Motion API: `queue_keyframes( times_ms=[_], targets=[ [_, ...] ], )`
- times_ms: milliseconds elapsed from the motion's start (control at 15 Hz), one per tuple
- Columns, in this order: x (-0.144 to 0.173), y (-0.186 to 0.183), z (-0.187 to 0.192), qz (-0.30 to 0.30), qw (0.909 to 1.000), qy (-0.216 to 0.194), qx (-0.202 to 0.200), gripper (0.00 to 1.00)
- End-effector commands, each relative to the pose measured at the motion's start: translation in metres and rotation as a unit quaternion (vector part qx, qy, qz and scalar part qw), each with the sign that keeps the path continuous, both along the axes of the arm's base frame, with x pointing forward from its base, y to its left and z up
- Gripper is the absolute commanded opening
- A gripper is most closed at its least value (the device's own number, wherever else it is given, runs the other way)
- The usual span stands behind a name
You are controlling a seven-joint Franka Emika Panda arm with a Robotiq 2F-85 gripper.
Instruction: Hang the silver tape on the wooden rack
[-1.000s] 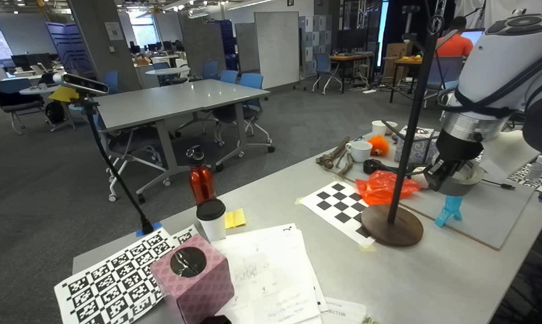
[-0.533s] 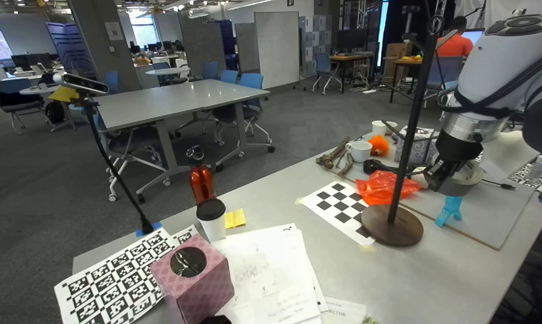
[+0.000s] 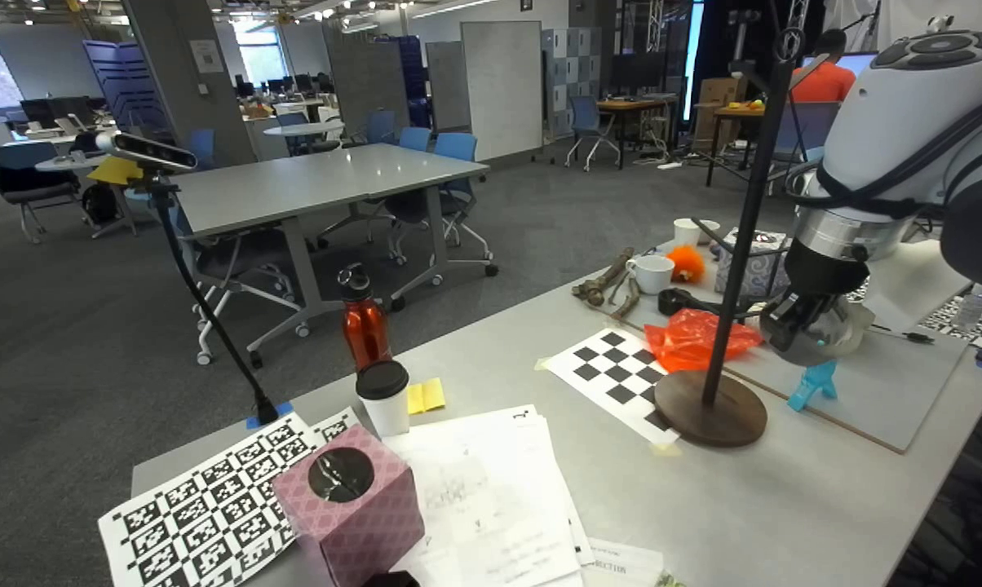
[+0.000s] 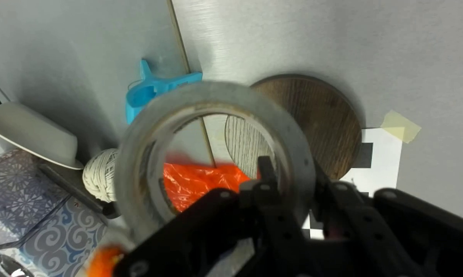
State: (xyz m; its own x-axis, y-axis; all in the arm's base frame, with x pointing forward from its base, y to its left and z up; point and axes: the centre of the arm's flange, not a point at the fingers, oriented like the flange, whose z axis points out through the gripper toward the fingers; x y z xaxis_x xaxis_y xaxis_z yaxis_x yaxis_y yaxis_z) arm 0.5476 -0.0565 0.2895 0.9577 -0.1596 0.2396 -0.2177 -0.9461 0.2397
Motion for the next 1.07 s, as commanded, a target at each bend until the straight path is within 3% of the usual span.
queue_keyframes(
  times_ms=[0, 400, 1000],
  targets=[
    [0.009, 0.003, 0.004, -0.003, 1.0, 0.003, 0.002, 0.57],
    [0.012, 0.003, 0.005, -0.003, 1.0, 0.002, 0.0, 1.0],
    [-0.005, 0.005, 0.005, -0.04, 0.9983, 0.032, -0.026, 1.0]
  ],
)
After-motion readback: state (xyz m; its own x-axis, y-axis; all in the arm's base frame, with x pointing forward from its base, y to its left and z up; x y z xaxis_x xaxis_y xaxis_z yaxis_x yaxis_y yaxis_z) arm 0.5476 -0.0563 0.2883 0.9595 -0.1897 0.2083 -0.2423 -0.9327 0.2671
